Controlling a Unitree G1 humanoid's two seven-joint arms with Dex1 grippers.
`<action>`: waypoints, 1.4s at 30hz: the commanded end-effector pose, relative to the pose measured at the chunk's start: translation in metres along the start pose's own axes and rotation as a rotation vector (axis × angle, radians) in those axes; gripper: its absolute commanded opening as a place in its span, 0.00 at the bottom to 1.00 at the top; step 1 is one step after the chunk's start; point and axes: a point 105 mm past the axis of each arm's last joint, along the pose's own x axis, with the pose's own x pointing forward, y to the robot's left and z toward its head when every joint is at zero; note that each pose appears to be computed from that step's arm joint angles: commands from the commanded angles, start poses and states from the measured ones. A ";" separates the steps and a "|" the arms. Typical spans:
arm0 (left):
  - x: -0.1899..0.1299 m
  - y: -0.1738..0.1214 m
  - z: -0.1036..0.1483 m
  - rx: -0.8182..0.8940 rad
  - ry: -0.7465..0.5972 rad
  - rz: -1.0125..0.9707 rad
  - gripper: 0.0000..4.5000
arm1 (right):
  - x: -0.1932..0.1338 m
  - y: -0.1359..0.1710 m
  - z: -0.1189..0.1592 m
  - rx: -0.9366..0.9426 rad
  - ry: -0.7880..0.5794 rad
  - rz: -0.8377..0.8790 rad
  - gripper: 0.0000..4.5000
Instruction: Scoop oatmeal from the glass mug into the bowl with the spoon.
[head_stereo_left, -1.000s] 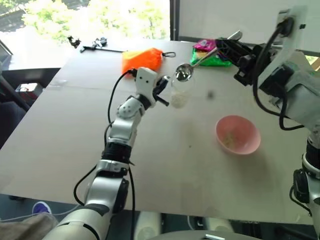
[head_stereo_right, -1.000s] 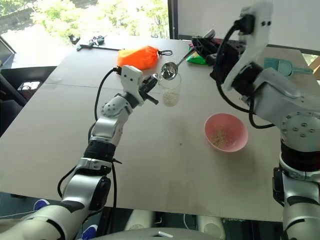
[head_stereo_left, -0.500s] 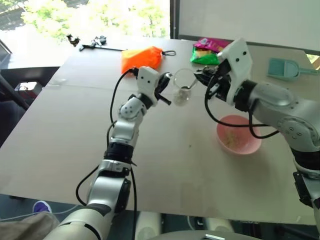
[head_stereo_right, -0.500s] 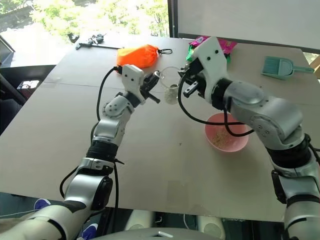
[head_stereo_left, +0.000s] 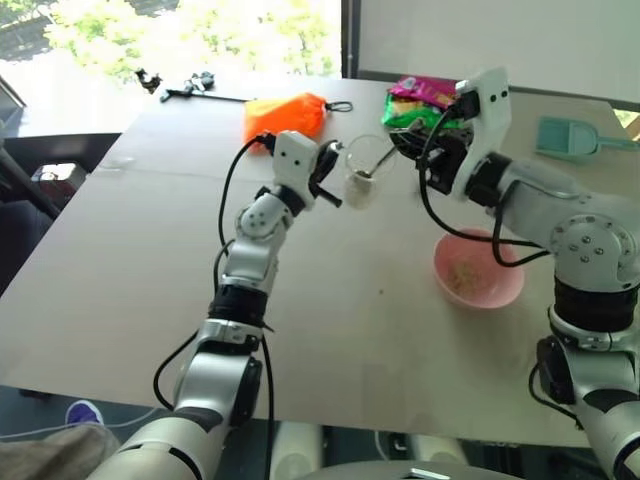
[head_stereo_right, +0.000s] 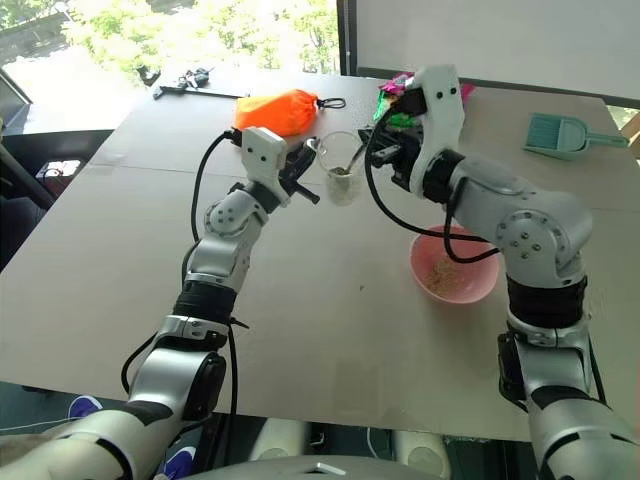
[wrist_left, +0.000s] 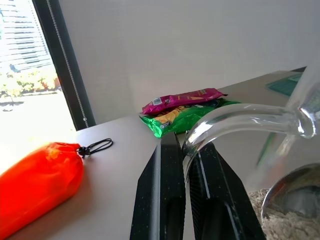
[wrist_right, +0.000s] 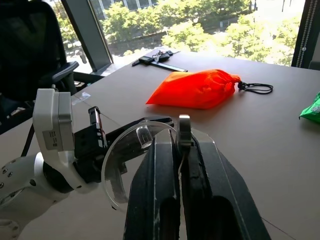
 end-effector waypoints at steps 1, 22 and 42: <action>0.006 0.001 0.024 0.040 -0.086 0.002 0.01 | -0.005 0.004 0.018 0.029 -0.056 0.017 0.00; 0.008 -0.001 0.017 0.050 -0.058 0.005 0.01 | -0.010 -0.005 0.019 0.042 -0.029 -0.044 0.00; 0.008 -0.004 0.011 0.078 -0.036 -0.003 0.01 | -0.011 -0.006 0.022 0.112 -0.051 -0.050 0.00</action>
